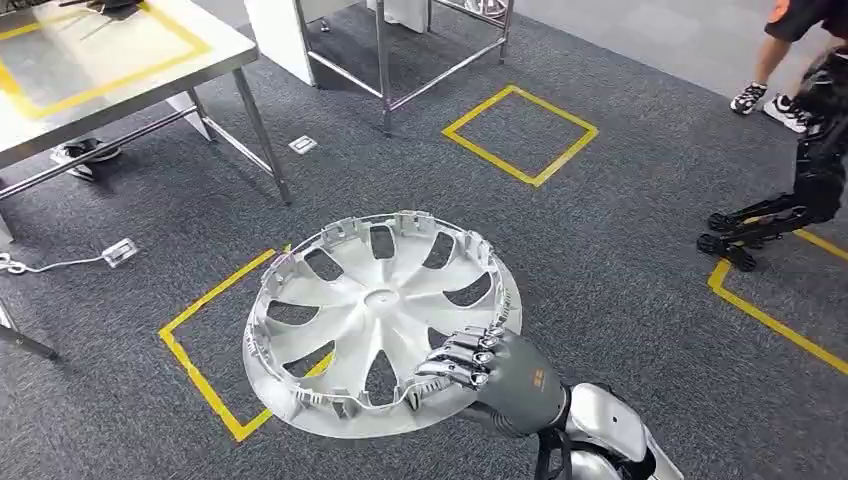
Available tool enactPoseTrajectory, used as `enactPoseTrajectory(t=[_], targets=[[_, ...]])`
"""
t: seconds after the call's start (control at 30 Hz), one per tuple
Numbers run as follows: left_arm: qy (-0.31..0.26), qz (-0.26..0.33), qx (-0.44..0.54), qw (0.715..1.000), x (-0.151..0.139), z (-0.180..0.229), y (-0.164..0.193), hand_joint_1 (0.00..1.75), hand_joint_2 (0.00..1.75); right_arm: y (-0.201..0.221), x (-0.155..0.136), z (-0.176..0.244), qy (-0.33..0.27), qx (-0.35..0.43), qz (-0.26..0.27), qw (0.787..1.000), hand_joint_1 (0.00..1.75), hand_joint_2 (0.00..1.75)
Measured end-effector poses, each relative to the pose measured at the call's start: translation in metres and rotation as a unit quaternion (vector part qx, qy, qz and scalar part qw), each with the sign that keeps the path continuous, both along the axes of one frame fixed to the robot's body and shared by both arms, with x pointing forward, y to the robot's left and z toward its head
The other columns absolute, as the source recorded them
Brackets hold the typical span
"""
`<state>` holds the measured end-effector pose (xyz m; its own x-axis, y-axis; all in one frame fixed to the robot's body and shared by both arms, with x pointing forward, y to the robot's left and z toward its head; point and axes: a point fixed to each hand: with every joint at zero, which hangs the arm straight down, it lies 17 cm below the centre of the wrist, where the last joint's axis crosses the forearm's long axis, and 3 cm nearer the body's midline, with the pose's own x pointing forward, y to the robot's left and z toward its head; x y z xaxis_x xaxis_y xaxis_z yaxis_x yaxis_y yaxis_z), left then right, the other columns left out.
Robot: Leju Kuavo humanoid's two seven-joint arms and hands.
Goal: Take the parts from the cabinet and place them on the table.
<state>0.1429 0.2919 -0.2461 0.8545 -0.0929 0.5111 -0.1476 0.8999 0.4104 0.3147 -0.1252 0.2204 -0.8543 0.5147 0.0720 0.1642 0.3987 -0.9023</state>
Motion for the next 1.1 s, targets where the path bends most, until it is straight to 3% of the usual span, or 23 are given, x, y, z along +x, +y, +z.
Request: enactPoseTrajectory(t=[0.4,1.1], targets=[[-0.002,-0.020,-0.005,1.000,0.005,0.000,-0.007,0.00,0.00,-0.001,-0.013,-0.002,0.010,-0.014,-0.011,1.000,1.75,1.75],[0.006,-0.017,-0.007,1.000,0.000,-0.002,-0.004,0.00,0.00,-0.010,0.000,0.011,0.027,0.008,0.008,1.000,1.75,1.75]])
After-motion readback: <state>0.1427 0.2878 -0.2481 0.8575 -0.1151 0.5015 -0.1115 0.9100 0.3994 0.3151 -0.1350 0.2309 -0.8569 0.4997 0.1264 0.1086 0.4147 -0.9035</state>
